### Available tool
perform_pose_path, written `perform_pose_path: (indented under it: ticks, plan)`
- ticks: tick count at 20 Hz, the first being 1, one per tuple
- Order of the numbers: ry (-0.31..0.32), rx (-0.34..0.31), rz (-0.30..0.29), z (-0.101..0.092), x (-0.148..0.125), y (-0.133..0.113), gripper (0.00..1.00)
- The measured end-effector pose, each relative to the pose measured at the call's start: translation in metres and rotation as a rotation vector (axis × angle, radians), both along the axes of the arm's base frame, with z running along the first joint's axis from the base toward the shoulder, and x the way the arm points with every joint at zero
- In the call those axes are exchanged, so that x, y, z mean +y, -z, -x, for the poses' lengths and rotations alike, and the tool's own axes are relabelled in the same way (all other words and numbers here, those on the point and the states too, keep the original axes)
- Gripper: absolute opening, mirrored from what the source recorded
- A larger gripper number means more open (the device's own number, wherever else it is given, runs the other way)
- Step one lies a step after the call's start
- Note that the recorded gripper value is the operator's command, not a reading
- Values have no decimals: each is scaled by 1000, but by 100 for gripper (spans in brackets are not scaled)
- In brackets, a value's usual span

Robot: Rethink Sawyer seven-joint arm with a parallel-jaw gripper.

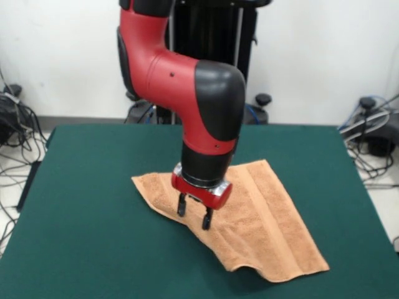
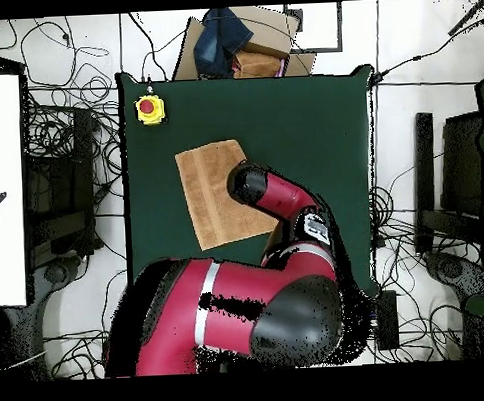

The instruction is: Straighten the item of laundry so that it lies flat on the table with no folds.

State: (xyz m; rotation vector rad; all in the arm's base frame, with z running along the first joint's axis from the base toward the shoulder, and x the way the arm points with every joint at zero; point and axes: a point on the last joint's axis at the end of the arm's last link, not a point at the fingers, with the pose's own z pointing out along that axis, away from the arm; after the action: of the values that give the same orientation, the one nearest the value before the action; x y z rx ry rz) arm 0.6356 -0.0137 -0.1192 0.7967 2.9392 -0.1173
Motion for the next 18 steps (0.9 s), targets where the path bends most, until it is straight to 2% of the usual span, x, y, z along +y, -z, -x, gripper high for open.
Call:
perform_pose_path:
  ticks: [5,18]
  plan:
    - [9,-6,-7,-4,13,-1,100]
    - [38,-8,-16,-6,7,-2,100]
